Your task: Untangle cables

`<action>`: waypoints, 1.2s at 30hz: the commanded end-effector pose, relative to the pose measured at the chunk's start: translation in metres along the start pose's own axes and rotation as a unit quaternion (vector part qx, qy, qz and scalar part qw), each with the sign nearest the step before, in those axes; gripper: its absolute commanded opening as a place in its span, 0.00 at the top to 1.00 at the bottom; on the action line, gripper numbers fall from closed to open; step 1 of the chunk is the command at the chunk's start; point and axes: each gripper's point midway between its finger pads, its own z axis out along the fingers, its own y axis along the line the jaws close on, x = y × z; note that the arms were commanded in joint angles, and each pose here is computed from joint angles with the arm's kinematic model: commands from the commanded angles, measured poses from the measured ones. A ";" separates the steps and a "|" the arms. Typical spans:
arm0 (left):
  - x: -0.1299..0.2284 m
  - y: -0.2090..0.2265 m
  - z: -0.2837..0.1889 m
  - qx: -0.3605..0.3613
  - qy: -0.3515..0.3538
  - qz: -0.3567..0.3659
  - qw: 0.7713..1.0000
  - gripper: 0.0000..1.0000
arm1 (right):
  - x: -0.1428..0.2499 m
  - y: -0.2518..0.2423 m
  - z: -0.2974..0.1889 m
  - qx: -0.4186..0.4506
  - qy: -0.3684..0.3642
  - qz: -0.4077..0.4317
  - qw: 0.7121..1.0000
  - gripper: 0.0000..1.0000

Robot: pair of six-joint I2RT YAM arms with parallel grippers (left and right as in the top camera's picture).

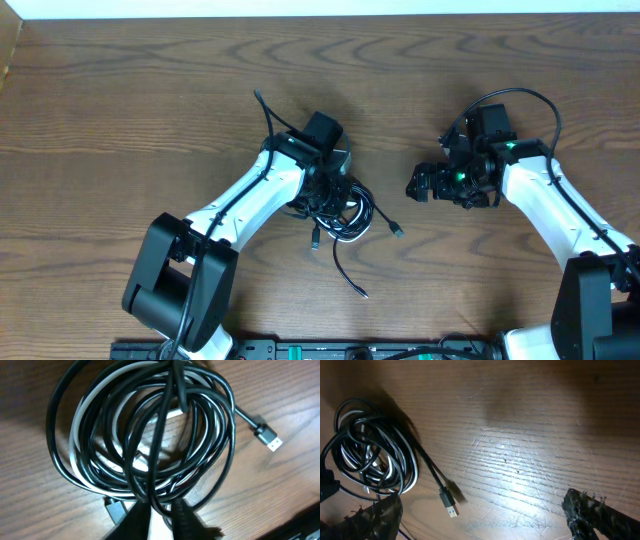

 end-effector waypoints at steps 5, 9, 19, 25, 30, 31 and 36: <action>-0.001 0.002 0.006 -0.005 0.002 0.051 0.999 0.92 | -0.003 0.002 -0.001 0.001 -0.004 -0.005 1.000 0.01; 0.002 -0.003 0.008 -0.004 0.007 0.147 0.989 0.92 | -0.004 0.003 -0.001 0.000 -0.007 -0.006 1.000 0.01; 0.012 -0.035 0.018 0.002 0.012 0.250 0.968 0.92 | -0.017 0.008 -0.002 -0.012 -0.031 -0.006 0.999 0.01; 0.016 -0.046 0.022 0.003 0.014 0.281 0.960 0.92 | -0.010 0.019 0.002 -0.024 -0.019 0.002 1.000 0.11; 0.017 -0.046 0.022 0.004 0.015 0.291 0.957 0.92 | -0.001 0.032 0.016 -0.032 -0.016 0.009 0.999 0.19; 0.017 -0.046 0.022 0.004 0.016 0.291 0.957 0.92 | 0.000 0.034 0.020 -0.034 -0.018 0.008 0.999 0.19; 0.024 -0.044 0.022 0.003 0.030 0.298 0.954 0.92 | 0.009 0.053 0.043 -0.092 -0.033 -0.004 0.995 0.21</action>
